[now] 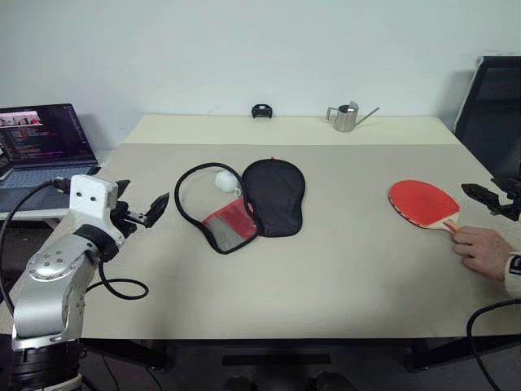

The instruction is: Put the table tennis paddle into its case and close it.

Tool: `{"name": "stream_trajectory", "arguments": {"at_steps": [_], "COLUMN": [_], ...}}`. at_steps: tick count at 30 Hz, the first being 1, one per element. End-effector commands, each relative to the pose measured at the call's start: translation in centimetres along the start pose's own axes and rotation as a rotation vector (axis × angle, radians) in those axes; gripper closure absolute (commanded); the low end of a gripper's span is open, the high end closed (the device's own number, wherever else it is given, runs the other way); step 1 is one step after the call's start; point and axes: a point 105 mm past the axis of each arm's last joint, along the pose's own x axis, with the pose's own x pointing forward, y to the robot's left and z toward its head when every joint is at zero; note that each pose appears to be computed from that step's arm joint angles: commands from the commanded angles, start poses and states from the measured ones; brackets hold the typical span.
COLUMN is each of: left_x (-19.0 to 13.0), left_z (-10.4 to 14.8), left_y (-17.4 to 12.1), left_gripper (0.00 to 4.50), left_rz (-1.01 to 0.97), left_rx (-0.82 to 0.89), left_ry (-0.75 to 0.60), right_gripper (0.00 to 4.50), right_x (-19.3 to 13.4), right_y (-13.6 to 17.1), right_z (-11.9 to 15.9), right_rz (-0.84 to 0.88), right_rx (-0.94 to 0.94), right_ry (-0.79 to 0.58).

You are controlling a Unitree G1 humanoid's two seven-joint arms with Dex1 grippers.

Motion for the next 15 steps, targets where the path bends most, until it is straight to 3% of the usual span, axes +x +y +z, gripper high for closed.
{"name": "stream_trajectory", "arguments": {"at_steps": [1, 15], "left_x": [0.36, 0.02], "left_z": [1.32, 1.98], "left_y": [0.13, 0.6], "left_gripper": [0.0, 0.0], "left_rz": [-0.009, -0.038], "left_rx": [0.043, 0.024], "left_ry": [-0.039, -0.072], "right_gripper": [0.01, 0.01], "right_x": [-0.94, -0.72], "right_y": [-0.9, -0.26], "right_z": [1.9, 2.16], "right_rz": [-0.029, 0.014], "right_rx": [-0.035, -0.027], "right_ry": [-0.045, -0.058]}}
